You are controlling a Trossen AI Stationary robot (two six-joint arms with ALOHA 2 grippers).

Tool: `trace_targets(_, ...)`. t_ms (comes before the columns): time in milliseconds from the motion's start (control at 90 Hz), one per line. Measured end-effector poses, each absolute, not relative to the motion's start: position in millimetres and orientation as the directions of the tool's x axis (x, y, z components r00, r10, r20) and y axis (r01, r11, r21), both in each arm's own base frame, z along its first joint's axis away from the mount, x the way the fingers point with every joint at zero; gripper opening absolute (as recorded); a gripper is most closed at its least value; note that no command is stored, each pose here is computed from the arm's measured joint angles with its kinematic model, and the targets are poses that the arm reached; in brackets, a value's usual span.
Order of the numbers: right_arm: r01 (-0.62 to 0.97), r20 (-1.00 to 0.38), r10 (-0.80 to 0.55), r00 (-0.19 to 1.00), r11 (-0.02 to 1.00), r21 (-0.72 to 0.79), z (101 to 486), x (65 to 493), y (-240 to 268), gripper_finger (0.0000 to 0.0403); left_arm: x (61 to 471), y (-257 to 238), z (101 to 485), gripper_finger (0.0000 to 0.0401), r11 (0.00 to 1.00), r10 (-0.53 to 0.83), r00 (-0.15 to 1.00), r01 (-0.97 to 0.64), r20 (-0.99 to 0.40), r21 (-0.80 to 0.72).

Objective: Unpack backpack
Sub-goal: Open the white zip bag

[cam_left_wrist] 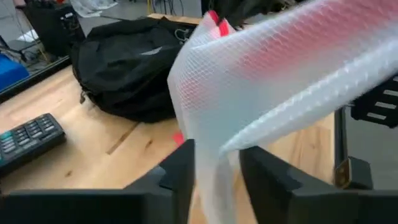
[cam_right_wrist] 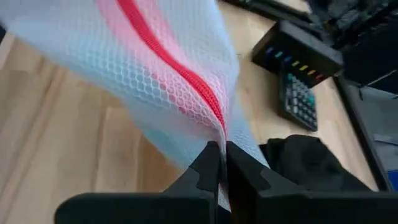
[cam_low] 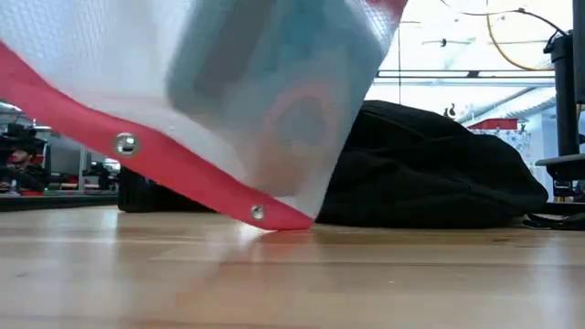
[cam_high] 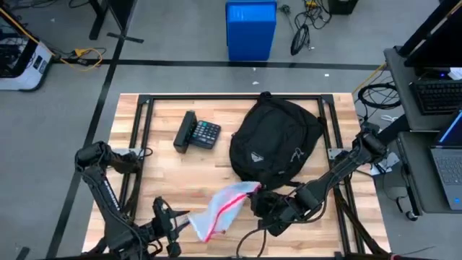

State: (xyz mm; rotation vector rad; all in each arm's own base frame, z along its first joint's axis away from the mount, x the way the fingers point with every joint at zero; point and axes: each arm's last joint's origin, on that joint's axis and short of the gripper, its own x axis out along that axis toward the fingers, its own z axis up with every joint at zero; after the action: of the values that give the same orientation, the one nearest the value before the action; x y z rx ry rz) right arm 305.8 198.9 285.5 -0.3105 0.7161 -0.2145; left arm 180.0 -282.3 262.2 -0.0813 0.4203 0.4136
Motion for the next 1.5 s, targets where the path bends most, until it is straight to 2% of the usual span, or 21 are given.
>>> trace_targets(222,0.128,-0.563,-0.297,0.771,0.939,-0.320,299.4,304.8,194.0,0.0000,180.4,-284.6,262.8,0.0211,0.919,0.365,0.841,-0.395,-0.399,0.007)
trace_targets(344,0.132,-0.549,-0.296,0.782,0.939,-0.318,302.3,305.0,193.9,0.0000,181.6,-286.9,263.2,0.0228,0.926,0.353,0.847,-0.378,-0.397,0.015)
trace_targets(533,0.139,-0.543,-0.308,0.781,0.933,-0.331,302.4,304.8,193.5,0.0000,184.8,-292.0,250.1,0.0248,0.927,0.311,0.860,-0.368,-0.405,-0.068)
trace_targets(711,0.141,-0.545,-0.310,0.779,0.934,-0.330,302.2,304.6,193.2,0.0000,187.4,-297.5,243.4,0.0273,0.948,0.268,0.872,-0.315,-0.410,-0.049)
trace_targets(933,0.153,-0.573,-0.300,0.762,0.944,-0.291,300.1,304.8,190.3,0.0000,193.1,-302.1,249.4,0.0279,0.957,0.286,0.905,-0.286,-0.316,0.047)
trace_targets(1500,0.193,-0.605,-0.327,0.726,0.941,-0.278,296.1,301.8,185.7,0.0000,206.8,-308.4,258.7,0.0278,0.963,0.263,0.927,-0.235,-0.268,0.131)
